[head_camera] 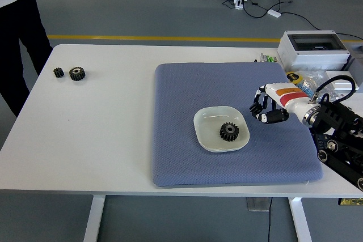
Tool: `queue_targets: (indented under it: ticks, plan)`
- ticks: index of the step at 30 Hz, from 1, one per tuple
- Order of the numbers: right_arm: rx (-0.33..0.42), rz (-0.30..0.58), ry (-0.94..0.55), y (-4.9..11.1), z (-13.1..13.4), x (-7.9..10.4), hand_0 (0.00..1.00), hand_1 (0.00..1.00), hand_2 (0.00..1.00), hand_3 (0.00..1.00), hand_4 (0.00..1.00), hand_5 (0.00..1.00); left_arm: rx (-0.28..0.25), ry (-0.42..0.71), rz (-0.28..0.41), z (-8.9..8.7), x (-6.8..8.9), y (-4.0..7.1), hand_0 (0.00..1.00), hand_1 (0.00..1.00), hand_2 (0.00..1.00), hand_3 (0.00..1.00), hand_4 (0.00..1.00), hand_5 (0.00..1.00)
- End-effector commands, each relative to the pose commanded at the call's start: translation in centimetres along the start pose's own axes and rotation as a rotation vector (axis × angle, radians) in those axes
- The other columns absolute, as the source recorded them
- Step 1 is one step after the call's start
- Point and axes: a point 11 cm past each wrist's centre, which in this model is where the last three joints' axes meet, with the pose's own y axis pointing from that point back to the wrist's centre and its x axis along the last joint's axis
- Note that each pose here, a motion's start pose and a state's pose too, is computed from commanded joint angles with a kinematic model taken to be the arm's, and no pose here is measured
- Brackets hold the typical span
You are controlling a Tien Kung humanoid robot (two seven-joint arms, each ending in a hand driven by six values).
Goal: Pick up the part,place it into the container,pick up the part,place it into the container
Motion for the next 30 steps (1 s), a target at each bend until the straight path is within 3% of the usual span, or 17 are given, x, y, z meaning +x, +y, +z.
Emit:
queue_targets:
  ticks: [5, 10, 24, 30]
  plan:
    - [0.111, 0.012, 0.023, 0.0, -3.9, 0.4, 0.087, 0.267, 0.373, 0.454, 0.667, 0.195, -0.001, 0.001, 0.0, 0.0, 0.0, 0.0, 0.677, 0.644, 0.705, 0.59, 0.684, 0.664]
    - [0.204, -0.031, 0.069, 0.3, -7.0, -0.6, 0.079, 0.269, 0.373, 0.46, 0.679, 0.193, -0.003, 0.001, 0.0, 0.1, 0.0, 0.0, 0.677, 0.643, 0.706, 0.591, 0.684, 0.665]
    - [0.29, -0.091, 0.123, 0.7, -9.9, -2.7, 0.076, 0.272, 0.38, 0.464, 0.676, 0.207, 0.0, -0.004, -0.001, 0.1, -0.1, 0.0, 0.678, 0.643, 0.704, 0.59, 0.683, 0.663]
    - [0.275, -0.118, 0.154, 0.4, -9.5, -3.6, 0.076, 0.276, 0.389, 0.468, 0.681, 0.2, 0.0, -0.004, -0.001, 0.1, -0.1, 0.0, 0.678, 0.643, 0.703, 0.591, 0.682, 0.662]
